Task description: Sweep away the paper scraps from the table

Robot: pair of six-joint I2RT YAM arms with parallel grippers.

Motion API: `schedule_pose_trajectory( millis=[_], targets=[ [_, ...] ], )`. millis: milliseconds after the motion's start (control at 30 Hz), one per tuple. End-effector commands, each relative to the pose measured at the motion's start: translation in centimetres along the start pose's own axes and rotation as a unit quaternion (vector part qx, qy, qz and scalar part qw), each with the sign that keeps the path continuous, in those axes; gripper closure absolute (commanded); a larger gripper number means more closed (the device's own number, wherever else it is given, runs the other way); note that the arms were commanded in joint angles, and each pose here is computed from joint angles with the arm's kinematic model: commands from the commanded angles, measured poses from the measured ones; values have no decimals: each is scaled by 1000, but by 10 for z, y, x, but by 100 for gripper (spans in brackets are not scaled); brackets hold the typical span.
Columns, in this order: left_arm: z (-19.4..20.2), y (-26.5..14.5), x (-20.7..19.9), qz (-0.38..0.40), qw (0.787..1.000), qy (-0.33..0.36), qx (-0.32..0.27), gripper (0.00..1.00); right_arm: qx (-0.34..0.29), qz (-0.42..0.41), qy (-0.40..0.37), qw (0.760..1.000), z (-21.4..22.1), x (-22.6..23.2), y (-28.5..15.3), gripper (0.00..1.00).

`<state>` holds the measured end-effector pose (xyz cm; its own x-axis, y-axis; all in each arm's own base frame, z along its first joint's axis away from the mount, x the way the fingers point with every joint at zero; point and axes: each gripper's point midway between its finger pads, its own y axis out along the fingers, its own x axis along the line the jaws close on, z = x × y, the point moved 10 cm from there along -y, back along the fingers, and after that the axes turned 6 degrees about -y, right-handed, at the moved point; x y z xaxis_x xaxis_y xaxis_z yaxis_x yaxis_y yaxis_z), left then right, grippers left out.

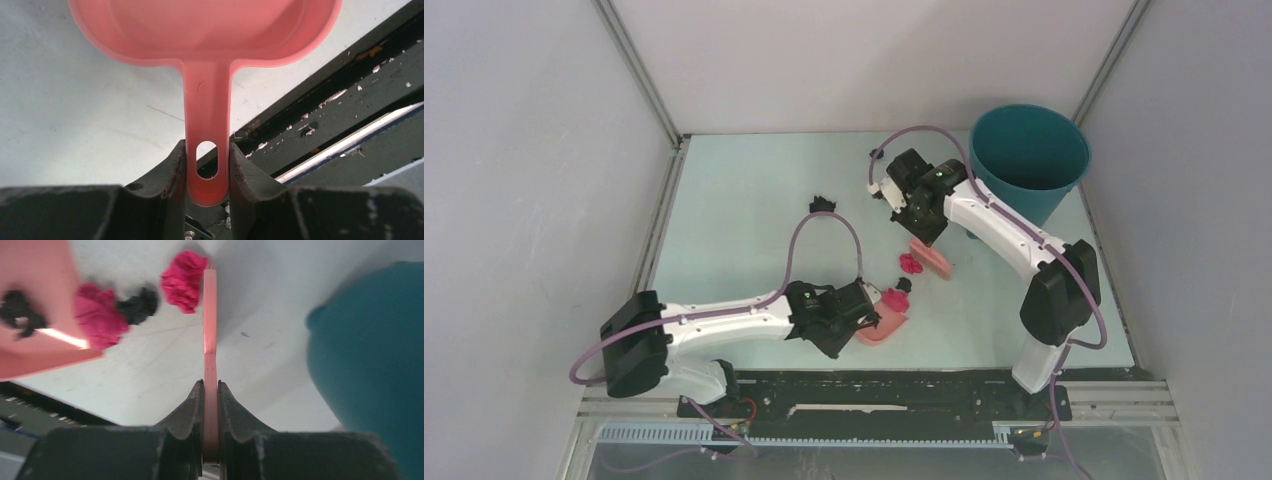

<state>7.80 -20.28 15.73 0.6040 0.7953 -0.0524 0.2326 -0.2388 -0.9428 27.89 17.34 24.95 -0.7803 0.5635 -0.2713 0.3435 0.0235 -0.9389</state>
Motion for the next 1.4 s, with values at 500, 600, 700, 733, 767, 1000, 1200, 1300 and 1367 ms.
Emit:
schedule_pose_trajectory(
  millis=[500, 600, 700, 733, 767, 1000, 1200, 1300, 1367],
  targets=[
    [-36, 6, -8, -32, 993, -25, -110, 100, -151, -231, 82, 958, -15, 8, -46, 100],
    [-32, 4, -3, -34, 989, -37, -141, 100, -156, -192, 78, 966, -15, 1, -50, 100],
    [-28, 2, 0, -34, 986, -46, -157, 100, -157, -157, 76, 972, -13, -5, -54, 100],
    [-28, 2, 1, -35, 985, -48, -159, 100, -157, -140, 76, 975, -13, -8, -56, 100],
    [-27, 2, 2, -37, 985, -48, -161, 100, -159, -124, 75, 977, -12, -10, -58, 100],
    [-30, 2, 2, -35, 981, -56, -181, 100, -206, -102, 85, 970, 1, -17, -85, 100],
    [-36, 3, 1, -41, 979, -51, -191, 100, -214, -102, 96, 967, 18, -18, -97, 100],
    [-39, 6, -1, -39, 978, -50, -198, 100, -227, -133, 110, 958, 28, -20, -100, 100],
    [-42, 8, -3, -41, 979, -47, -194, 100, -228, -151, 118, 955, 32, -22, -103, 100]
  ],
)
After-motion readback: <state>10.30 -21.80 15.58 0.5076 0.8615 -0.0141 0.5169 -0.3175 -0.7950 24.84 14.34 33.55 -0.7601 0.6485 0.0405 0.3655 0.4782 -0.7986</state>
